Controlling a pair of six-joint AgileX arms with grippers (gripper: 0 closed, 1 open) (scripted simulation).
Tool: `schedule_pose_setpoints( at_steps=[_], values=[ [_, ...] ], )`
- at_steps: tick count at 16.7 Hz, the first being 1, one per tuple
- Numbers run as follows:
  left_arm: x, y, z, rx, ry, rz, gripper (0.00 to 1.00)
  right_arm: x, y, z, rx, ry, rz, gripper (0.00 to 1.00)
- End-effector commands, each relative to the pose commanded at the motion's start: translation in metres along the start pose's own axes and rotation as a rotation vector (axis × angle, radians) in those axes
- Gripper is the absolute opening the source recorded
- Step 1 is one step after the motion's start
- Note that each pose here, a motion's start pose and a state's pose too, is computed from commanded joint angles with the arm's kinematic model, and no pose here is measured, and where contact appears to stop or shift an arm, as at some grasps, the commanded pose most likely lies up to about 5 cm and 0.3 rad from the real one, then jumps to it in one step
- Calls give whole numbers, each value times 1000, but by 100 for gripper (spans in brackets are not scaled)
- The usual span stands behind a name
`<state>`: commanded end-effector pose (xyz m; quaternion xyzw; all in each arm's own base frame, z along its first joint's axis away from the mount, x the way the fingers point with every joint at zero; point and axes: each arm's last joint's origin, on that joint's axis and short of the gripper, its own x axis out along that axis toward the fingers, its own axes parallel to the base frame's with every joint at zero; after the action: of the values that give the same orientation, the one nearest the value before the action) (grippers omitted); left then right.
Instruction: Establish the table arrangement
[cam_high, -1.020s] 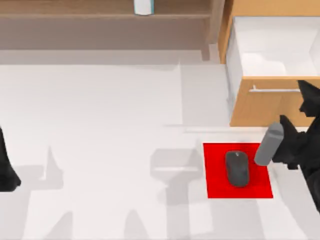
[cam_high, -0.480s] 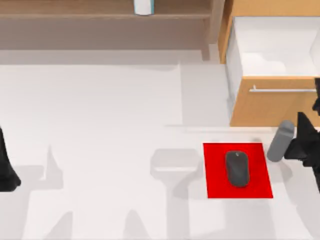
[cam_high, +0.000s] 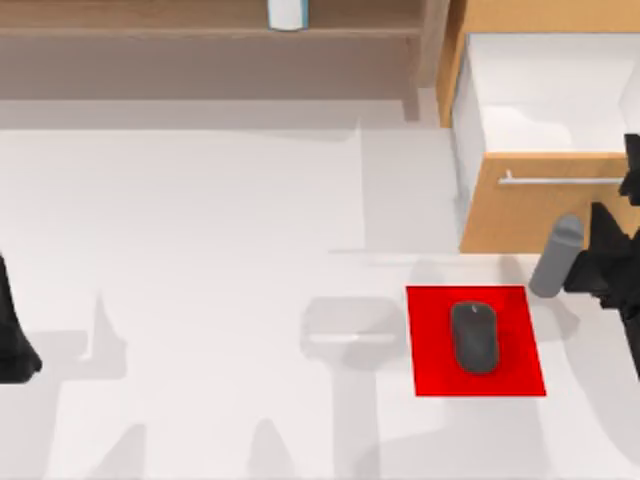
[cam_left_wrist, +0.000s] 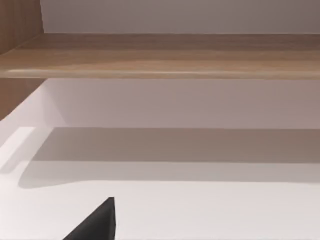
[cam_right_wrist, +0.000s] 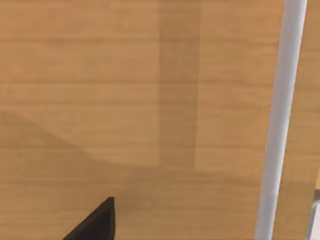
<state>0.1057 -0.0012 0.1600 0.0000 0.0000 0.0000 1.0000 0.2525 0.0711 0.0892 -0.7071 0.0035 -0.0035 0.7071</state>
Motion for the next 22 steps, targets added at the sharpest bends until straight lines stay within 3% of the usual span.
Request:
schedule_pose_setpoints(
  at_steps=[2,15,22],
  values=[
    [0,0,0,0,0,0,100,0,0,0,0,0,0,100],
    [0,0,0,0,0,0,100,0,0,0,0,0,0,2],
    [0,0,0,0,0,0,100,0,0,0,0,0,0,0]
  ],
)
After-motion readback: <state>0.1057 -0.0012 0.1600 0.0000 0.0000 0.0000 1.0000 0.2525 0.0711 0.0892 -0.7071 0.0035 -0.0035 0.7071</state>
